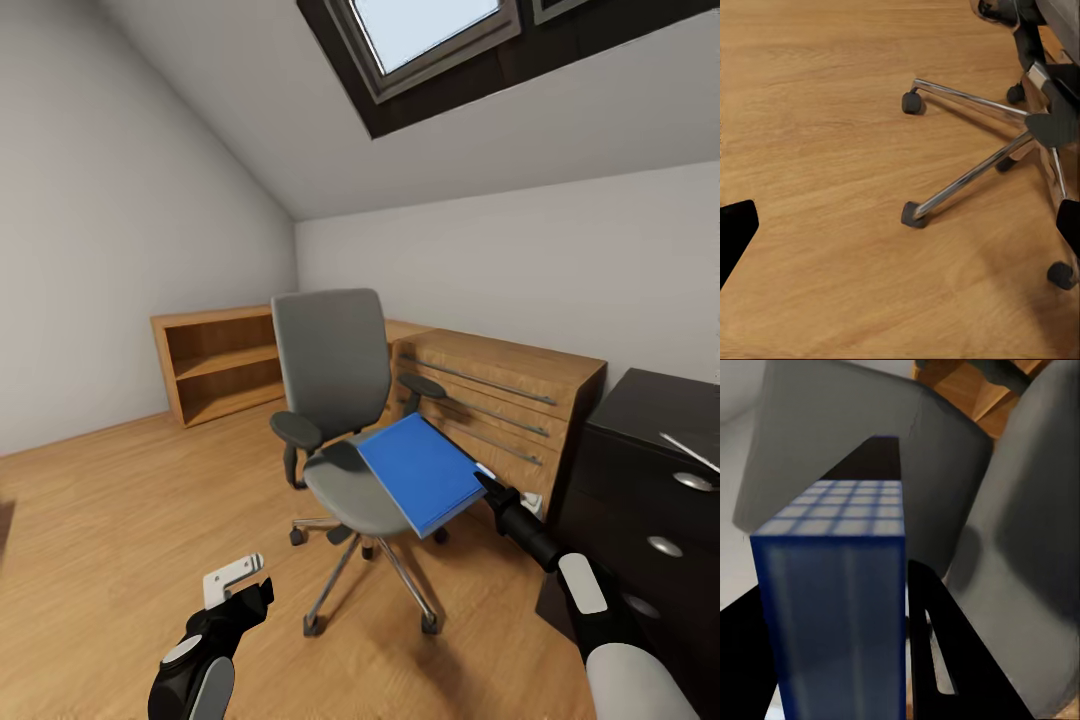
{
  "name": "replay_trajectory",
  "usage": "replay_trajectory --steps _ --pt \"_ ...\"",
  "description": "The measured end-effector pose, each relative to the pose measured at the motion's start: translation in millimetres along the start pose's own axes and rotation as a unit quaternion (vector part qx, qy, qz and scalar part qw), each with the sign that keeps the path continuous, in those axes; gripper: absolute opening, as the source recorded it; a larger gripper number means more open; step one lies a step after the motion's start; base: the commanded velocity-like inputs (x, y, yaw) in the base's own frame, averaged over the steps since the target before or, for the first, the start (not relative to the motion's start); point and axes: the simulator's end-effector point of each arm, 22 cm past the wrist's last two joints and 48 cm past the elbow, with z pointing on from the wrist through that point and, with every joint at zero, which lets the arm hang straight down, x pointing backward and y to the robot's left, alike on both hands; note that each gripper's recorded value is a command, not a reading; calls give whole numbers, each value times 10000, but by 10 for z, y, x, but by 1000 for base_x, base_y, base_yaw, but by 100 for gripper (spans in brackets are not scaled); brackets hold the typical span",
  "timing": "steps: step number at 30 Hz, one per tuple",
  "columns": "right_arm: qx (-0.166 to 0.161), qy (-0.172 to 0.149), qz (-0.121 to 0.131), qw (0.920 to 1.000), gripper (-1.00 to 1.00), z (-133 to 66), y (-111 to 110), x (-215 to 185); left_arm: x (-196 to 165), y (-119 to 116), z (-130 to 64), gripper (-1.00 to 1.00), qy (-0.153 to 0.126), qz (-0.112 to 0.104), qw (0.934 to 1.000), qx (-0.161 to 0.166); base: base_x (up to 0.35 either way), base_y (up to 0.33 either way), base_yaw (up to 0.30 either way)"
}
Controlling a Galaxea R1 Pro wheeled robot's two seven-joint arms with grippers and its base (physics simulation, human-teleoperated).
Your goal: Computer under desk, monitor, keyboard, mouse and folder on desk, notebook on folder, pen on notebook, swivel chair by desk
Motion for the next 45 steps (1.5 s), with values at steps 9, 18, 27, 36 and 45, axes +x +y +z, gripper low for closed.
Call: replay_trajectory --steps 9,18,27,36,45 --pt "-73 3 16 10000 -100 54 215 -88 -187 -67 -77 100 0 -4 10000 3 -45 -19 0" --pt "-120 8 26 9999 -100 113 421 -171 -369 -131 -153 100 1 2 10000 7 -5 0 0" --pt "-119 16 21 9999 -100 171 601 -247 -545 -189 -226 100 9 5 10000 6 -186 0 0" --pt "-122 34 42 9999 -100 221 782 -318 -728 -249 -306 100 3 4 10000 10 -189 0 -94" --pt "-138 33 35 9999 -100 269 983 -399 -917 -307 -395 100 -19 -4 10000 13 -158 0 -250"
